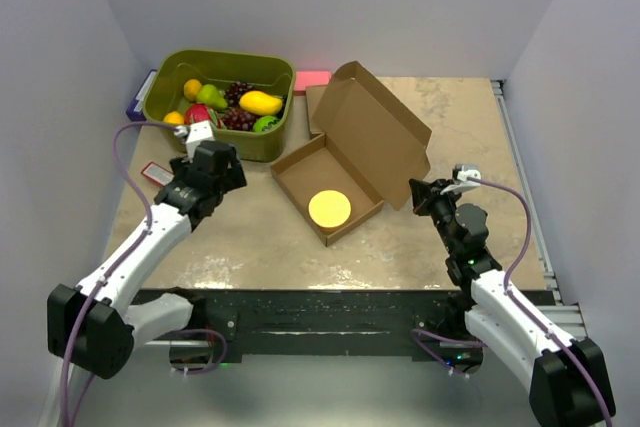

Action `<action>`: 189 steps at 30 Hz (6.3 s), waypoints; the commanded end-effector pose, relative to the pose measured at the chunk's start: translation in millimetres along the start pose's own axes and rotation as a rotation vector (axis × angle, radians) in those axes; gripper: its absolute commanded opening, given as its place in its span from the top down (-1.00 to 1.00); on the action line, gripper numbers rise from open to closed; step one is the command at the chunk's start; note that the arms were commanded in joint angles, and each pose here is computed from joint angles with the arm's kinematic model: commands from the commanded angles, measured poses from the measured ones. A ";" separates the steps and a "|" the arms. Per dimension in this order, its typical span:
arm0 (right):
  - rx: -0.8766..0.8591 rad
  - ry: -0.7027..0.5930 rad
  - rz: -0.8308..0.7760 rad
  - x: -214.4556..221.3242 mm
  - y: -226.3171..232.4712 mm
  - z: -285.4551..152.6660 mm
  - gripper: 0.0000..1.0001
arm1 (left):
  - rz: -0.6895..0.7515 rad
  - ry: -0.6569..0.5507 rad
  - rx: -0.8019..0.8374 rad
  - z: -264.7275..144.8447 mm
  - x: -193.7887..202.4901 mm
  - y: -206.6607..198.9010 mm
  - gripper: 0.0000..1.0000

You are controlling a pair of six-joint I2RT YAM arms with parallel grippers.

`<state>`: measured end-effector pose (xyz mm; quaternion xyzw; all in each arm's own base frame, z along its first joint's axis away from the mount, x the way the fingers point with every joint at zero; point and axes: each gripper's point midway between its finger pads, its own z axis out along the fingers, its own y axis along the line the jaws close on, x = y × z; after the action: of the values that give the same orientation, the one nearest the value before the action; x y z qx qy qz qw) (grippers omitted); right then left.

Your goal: Fold the paper box

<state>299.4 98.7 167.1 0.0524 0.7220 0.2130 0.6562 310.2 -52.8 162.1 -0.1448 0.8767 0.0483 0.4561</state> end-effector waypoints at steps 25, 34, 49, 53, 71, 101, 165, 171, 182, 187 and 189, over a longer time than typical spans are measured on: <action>-0.026 -0.018 -0.004 -11.0 7.6 2.1 1.00 | -0.218 0.133 -0.361 115.5 16.6 125.7 -0.99; -0.036 -0.009 -0.005 -9.1 9.2 3.6 1.00 | -0.134 0.175 -0.379 137.1 32.1 133.8 -0.90; -0.038 -0.010 -0.005 -9.3 9.6 2.8 1.00 | -0.146 0.273 -0.355 113.9 70.0 134.3 0.10; -0.038 -0.013 -0.002 -9.9 9.6 1.6 1.00 | -0.180 0.254 -0.308 97.0 63.5 128.0 0.22; -0.022 -0.006 -0.007 -8.6 6.5 4.5 1.00 | -0.126 -0.266 -0.028 -69.2 -81.5 60.9 0.64; -0.042 -0.008 0.000 -9.2 10.3 2.4 1.00 | -0.467 0.175 0.389 -28.2 22.3 -314.3 0.60; -0.087 -0.019 -0.179 -44.5 26.3 19.8 1.00 | 0.069 -0.222 0.739 -48.5 -87.1 -193.5 -0.80; 0.011 0.009 -0.264 -61.5 14.7 46.5 1.00 | 0.279 -0.305 0.736 -60.0 -94.8 -172.0 -0.81; 0.186 0.085 -0.264 -86.5 -1.3 63.3 -0.28 | 0.249 -0.347 0.745 -62.9 -84.4 -160.9 -0.82; 0.178 0.048 -0.097 -107.8 14.0 34.0 -0.65 | 0.221 -0.367 0.725 -69.8 -89.1 -151.5 -0.83; 0.112 -0.024 0.014 -135.0 36.0 20.6 -0.70 | 0.226 -0.361 0.745 -73.3 -86.4 -152.9 -0.82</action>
<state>350.3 84.5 240.4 0.0314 0.7726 0.0961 0.6268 349.6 -195.7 260.1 0.1432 0.7742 -0.1791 0.5899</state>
